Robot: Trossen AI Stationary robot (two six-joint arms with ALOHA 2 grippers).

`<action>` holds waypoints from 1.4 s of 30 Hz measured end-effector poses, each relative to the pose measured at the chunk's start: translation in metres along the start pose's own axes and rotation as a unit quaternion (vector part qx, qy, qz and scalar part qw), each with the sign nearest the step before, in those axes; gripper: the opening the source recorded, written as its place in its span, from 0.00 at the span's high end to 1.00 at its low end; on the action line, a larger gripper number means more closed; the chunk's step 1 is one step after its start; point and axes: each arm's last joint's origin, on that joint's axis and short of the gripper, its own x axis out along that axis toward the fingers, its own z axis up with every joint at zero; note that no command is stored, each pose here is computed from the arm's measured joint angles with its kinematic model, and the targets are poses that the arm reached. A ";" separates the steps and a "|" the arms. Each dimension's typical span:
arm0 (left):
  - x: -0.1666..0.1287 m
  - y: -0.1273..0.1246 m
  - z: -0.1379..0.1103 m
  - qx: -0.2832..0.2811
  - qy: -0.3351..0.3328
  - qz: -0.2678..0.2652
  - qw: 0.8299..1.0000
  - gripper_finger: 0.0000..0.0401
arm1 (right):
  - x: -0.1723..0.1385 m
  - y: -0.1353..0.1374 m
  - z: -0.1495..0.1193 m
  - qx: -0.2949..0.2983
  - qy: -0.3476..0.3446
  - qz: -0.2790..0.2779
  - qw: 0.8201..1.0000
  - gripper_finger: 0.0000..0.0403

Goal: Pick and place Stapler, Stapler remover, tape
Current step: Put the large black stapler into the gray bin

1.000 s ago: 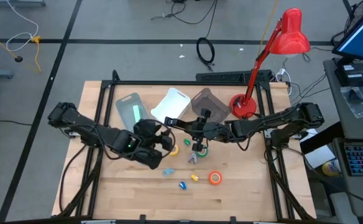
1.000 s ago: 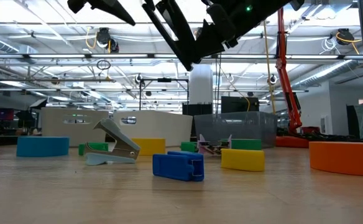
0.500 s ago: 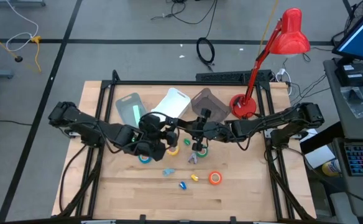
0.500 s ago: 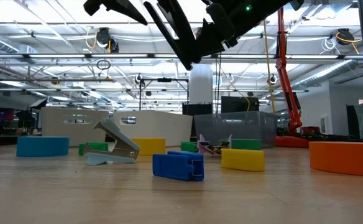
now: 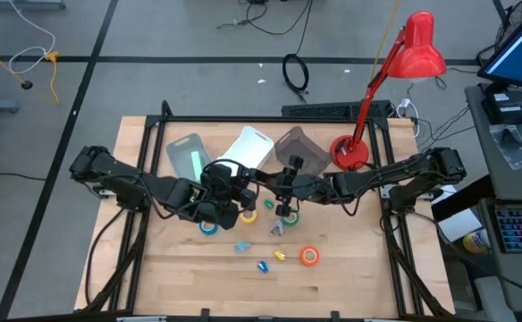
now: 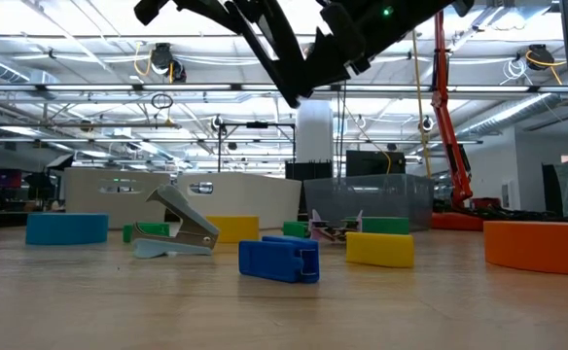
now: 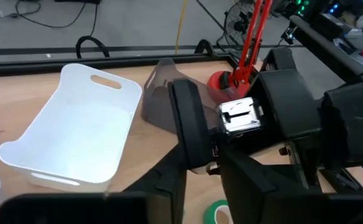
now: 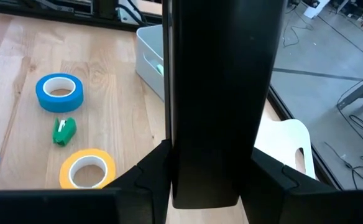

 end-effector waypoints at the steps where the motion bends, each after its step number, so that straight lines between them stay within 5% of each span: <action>1: 0.002 0.000 -0.001 0.001 -0.002 0.003 1.000 0.78 | 0.000 0.000 0.001 0.001 -0.003 0.000 1.000 0.66; 10: 0.010 -0.002 -0.003 0.000 -0.013 0.011 1.000 0.89 | 0.000 0.000 0.002 0.002 -0.008 -0.002 1.000 0.66; 20: 0.009 -0.001 -0.004 0.017 -0.019 0.015 1.000 0.90 | 0.000 0.000 0.002 0.003 -0.012 -0.001 1.000 0.66; 28: 0.002 0.007 -0.006 0.040 -0.018 0.039 0.998 0.90 | -0.001 0.001 0.004 0.007 -0.017 0.005 1.000 0.37; 33: -0.006 0.013 -0.004 0.052 -0.013 0.047 0.997 0.90 | 0.000 0.000 0.002 -0.001 -0.008 0.003 1.000 0.34; 42: -0.041 0.066 0.032 0.001 0.044 0.131 0.990 0.90 | -0.001 -0.006 -0.015 -0.041 0.079 0.000 0.996 0.40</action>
